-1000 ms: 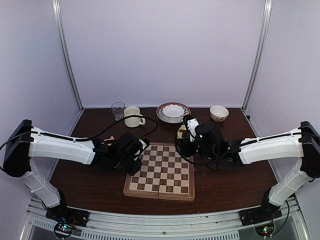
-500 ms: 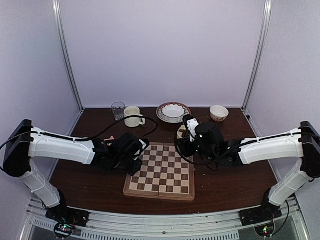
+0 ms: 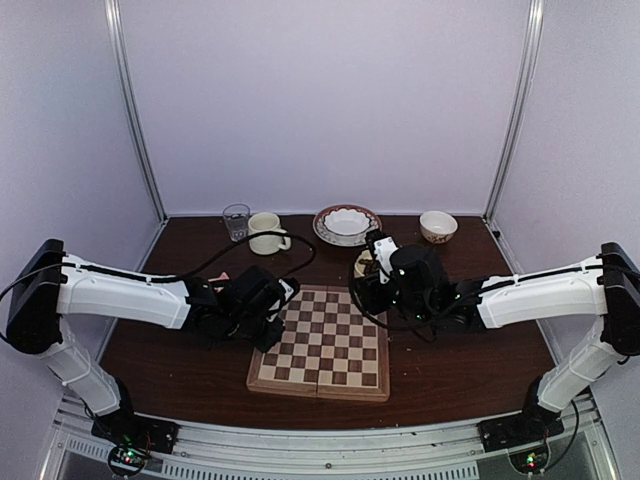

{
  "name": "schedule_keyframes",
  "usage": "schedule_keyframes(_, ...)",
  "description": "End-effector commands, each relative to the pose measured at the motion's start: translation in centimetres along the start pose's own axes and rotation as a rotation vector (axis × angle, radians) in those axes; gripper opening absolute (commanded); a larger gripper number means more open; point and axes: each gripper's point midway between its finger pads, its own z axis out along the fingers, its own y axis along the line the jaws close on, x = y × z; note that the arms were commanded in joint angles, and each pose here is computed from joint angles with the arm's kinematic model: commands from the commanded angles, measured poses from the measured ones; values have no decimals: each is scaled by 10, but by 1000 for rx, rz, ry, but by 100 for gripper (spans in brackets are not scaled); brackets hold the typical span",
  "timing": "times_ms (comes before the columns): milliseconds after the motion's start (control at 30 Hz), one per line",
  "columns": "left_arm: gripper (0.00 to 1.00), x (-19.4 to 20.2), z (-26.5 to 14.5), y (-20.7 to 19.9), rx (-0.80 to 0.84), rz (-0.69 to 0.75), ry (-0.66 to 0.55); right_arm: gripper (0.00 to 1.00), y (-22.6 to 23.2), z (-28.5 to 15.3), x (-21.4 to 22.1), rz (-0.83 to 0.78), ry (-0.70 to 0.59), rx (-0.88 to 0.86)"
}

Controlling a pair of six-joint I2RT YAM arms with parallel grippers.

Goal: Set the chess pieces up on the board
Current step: Place the king at d8.

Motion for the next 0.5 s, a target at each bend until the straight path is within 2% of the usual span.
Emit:
schedule_keyframes(0,23,-14,-3,-4,17,-9,-29,55,-4,-4,-6,7,-15,9)
schedule_keyframes(233,15,-14,-4,-2,6,-11,-29,55,-4,-4,-6,7,-17,8)
schedule_keyframes(467,14,-14,-5,0,-2,-8,-29,55,-3,-4,-7,7,-16,8)
